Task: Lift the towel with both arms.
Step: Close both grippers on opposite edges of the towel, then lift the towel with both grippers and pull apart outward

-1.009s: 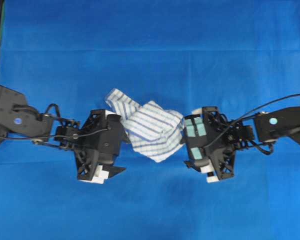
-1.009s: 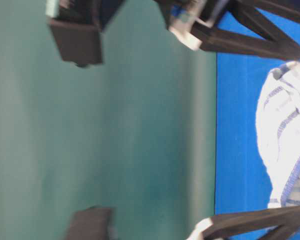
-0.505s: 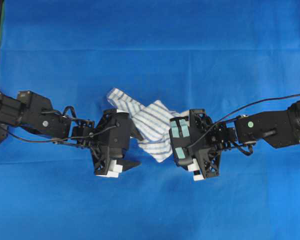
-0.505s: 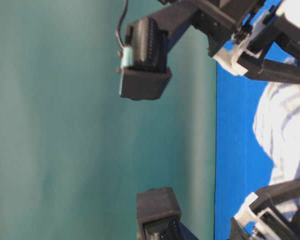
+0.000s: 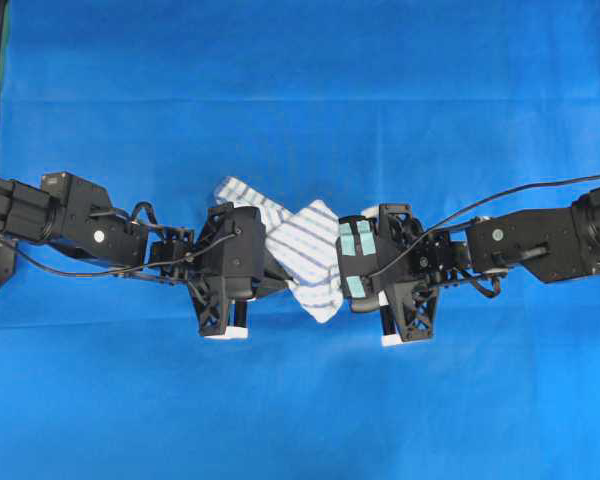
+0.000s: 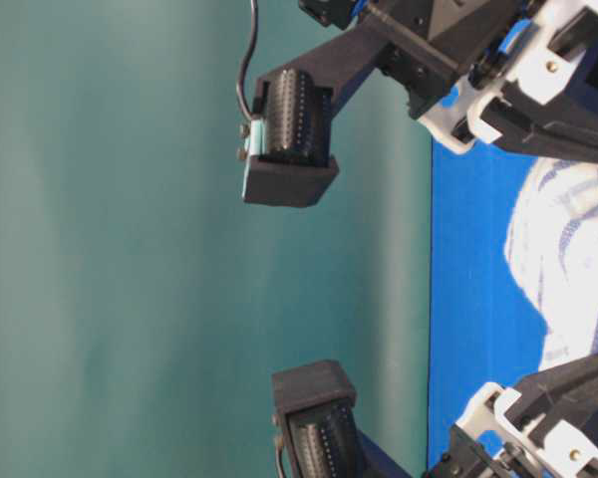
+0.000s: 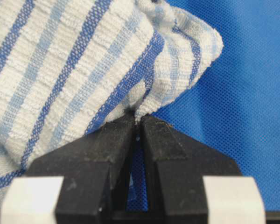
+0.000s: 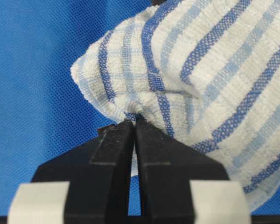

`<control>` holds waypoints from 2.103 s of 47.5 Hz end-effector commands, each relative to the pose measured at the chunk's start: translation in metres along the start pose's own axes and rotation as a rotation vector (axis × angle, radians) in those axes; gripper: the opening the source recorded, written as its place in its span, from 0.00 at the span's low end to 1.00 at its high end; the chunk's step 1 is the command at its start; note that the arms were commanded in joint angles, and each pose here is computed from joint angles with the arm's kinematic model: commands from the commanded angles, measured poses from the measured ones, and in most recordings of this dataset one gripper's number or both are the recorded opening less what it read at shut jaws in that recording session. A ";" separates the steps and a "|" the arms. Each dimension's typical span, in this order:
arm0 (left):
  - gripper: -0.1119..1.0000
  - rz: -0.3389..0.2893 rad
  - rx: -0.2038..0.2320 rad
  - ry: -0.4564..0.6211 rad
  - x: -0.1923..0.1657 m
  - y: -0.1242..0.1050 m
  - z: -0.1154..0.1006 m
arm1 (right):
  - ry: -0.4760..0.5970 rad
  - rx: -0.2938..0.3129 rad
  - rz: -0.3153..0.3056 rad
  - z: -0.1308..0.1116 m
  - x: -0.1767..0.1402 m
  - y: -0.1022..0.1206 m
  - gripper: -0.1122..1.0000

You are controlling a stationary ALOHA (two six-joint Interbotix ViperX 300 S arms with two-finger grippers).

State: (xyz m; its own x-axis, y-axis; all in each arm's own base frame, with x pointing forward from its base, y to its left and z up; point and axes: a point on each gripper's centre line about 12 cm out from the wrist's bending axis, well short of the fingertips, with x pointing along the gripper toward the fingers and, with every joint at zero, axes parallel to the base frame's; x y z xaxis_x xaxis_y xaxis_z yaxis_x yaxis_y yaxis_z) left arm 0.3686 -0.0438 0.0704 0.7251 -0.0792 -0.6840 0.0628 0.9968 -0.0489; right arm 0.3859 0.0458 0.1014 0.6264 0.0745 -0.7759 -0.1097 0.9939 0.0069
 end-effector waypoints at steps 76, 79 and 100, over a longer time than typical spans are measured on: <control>0.13 -0.003 0.044 -0.336 -0.268 -0.004 0.194 | -0.409 -0.090 -0.082 0.153 -0.271 -0.006 0.12; 0.13 -0.003 0.044 -0.336 -0.268 -0.004 0.194 | -0.411 -0.089 -0.082 0.154 -0.271 -0.006 0.12; 0.21 0.008 0.076 -0.359 -0.269 -0.002 0.196 | -0.397 -0.081 -0.082 0.153 -0.269 -0.007 0.16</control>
State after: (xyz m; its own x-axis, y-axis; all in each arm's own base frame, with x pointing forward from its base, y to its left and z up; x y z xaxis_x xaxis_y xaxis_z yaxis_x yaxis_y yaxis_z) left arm 0.3110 -0.0272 0.3820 0.8994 -0.0841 -0.4289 0.1002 0.9949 0.0150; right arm 0.3367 0.0312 0.3930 0.8653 0.0352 -0.4999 -0.1023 0.9889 -0.1074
